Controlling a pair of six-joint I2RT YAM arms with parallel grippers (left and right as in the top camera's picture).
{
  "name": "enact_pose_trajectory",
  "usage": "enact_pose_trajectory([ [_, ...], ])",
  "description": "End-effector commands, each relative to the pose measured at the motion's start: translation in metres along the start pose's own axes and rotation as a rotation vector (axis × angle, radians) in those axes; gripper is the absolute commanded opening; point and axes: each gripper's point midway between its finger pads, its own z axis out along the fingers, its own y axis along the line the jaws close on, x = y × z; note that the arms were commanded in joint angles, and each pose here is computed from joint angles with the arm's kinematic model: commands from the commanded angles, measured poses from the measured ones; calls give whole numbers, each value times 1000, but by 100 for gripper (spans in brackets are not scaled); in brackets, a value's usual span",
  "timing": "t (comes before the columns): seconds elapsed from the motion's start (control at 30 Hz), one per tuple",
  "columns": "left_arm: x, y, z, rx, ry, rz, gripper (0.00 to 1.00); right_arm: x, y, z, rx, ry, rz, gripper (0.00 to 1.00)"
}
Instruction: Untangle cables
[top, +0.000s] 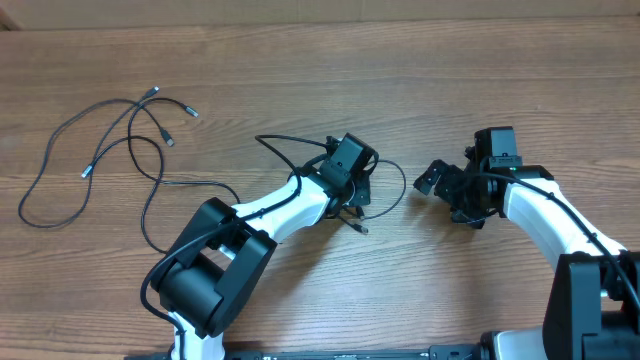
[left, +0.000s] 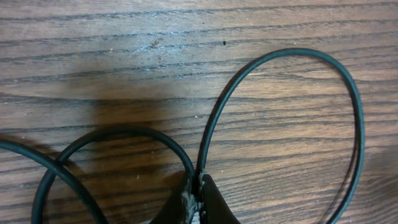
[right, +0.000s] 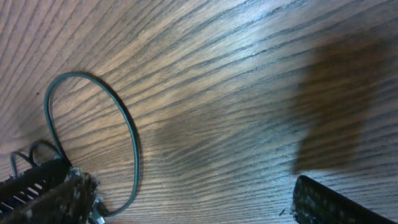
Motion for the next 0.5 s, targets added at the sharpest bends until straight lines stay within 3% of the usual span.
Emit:
enact_pose_trajectory([
  [0.0, 19, 15, 15, -57, 48, 54, 4, -4, 3, -2, -10, -12, -3, 100],
  [0.1, 15, 21, 14, -85, 33, 78, 4, -4, 3, -2, -10, -12, -3, 100],
  [0.33, -6, 74, -20, -402, -91, 97, 4, -4, 3, -2, -10, -12, -3, 100],
  [0.47, -9, 77, -26, -424, -108, 85, 4, -4, 3, -2, -10, -12, -3, 100],
])
